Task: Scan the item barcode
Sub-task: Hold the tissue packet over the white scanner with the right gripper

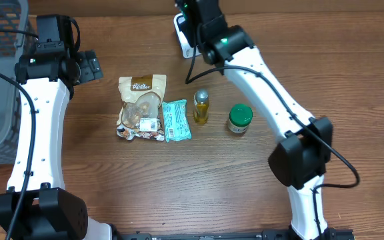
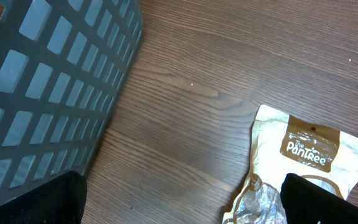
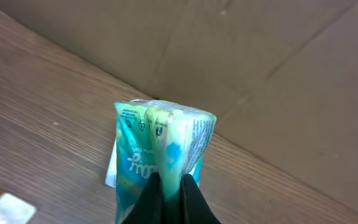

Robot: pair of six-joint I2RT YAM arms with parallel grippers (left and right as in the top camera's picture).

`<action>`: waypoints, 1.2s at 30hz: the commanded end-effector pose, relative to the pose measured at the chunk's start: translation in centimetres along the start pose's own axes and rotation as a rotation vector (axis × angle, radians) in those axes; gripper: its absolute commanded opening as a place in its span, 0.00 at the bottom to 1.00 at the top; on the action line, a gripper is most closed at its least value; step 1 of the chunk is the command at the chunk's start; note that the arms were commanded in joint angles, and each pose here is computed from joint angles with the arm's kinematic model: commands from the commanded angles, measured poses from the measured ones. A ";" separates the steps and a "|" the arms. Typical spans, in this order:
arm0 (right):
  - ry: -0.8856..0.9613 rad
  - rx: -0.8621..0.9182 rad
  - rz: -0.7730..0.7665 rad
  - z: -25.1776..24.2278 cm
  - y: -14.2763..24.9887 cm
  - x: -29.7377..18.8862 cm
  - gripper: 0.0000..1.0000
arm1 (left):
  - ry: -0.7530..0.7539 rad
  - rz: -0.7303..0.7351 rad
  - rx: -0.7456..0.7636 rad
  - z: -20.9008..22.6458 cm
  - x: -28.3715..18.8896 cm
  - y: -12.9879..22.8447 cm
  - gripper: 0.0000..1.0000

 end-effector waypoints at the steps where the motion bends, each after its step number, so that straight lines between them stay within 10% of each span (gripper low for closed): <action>1: 0.094 -0.058 -0.008 0.6 0.5 1.4 0.04 | -0.007 0.001 0.025 -0.2 0.0 0.0 0.99; 36: 0.243 -0.158 -0.027 3.6 6.8 12.1 0.04 | -0.007 0.001 0.025 -0.2 0.0 0.0 0.99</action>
Point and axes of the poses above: each gripper's point midway between its finger pads, its own x axis out along the fingers, its own z axis along the line the jaws close on, y = z × x, the point moved 10 cm from there along -x, back along the fingers, and after that the axes turned 9 degrees about x, right-handed, at the moved point
